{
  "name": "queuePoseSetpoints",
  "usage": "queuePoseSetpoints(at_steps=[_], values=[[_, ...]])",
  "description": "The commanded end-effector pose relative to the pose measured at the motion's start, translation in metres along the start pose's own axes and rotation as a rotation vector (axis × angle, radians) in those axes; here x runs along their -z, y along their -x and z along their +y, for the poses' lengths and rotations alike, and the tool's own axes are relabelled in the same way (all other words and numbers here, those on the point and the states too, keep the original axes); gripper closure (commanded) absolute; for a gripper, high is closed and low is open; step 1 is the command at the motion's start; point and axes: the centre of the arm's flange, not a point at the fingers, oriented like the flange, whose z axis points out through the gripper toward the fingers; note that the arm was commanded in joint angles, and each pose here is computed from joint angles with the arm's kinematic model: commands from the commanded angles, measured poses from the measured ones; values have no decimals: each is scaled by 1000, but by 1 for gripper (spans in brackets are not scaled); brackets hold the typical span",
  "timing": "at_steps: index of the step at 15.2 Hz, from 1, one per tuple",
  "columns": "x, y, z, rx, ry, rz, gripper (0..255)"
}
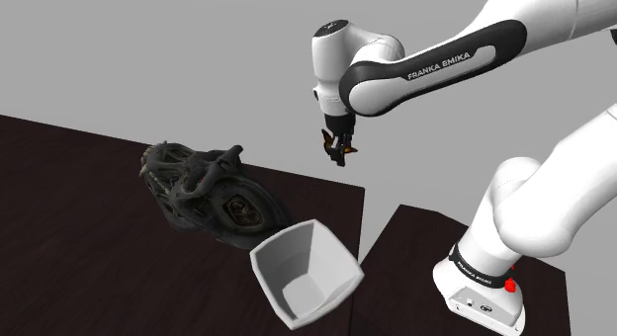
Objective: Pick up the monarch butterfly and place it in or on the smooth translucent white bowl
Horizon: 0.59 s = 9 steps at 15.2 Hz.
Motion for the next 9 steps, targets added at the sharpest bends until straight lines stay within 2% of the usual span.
queuePoseSetpoints(at_steps=[1, 7, 9], values=[[11, 1, 2, 0, 0, 0, 255], [40, 5, 9, 0, 0, 0, 255], [46, 10, -16, 0, 0, 0, 255]])
